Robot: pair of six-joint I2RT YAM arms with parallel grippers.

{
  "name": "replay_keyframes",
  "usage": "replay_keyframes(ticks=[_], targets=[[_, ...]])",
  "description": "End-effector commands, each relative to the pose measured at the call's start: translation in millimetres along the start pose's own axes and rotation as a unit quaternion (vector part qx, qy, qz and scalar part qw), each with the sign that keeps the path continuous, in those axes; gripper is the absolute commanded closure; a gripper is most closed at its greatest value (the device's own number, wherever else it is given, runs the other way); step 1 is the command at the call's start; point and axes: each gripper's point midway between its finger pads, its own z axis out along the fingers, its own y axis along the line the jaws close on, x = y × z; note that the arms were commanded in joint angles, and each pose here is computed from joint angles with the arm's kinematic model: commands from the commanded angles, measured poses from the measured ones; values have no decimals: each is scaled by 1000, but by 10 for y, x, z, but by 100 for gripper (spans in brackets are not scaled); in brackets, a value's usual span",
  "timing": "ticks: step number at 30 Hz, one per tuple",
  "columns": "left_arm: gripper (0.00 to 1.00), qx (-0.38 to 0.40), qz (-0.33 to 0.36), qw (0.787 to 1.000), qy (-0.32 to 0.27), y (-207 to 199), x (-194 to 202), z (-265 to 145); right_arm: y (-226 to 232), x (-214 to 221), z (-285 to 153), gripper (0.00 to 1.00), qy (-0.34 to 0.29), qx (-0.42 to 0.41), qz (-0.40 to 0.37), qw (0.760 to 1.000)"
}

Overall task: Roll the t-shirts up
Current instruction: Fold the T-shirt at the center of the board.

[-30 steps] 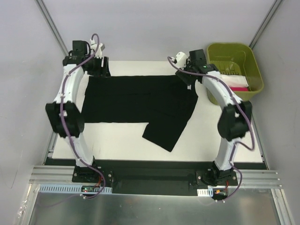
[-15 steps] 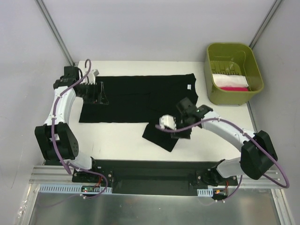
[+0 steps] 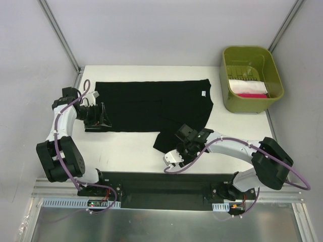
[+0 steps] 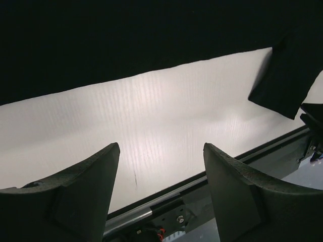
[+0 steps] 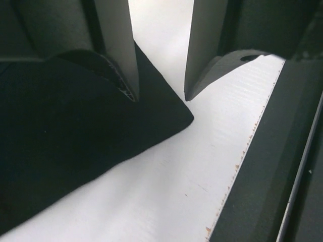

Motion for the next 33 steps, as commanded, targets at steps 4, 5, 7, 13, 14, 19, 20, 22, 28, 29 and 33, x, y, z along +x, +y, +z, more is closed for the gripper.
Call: replay_keyframes(ticks=[4,5,7,13,14,19,20,22,28,29,33], targets=[[34,23,-77,996,-25,226,-83,-175,225,-138,110,59,-30,-69,-37,996],[35,24,-84,996,-29,257,-102,-195,247,-156,118,59,-30,-75,-38,996],[35,27,-94,995,-31,321,-105,-211,244,-171,139,60,-28,-80,-36,996],[35,4,-78,996,-34,415,-92,-259,163,-119,291,63,-4,-75,-29,997],[35,0,-78,996,-33,430,-79,-271,146,-87,308,65,6,-72,-26,997],[35,-39,-90,995,-17,596,40,-287,104,-57,278,97,19,-56,-17,998],[35,-45,-96,994,-16,629,50,-292,113,-56,239,99,22,-53,-7,998],[35,-55,-113,992,-13,706,61,-293,91,-74,110,99,23,-34,12,999],[34,-149,-129,980,-12,1092,47,-311,62,-55,-206,99,50,0,150,987],[34,-157,-130,979,-11,1136,36,-306,27,-59,-260,99,49,4,175,983],[41,-168,-140,976,-8,1291,-6,-210,-211,-115,-499,99,37,48,255,965]])
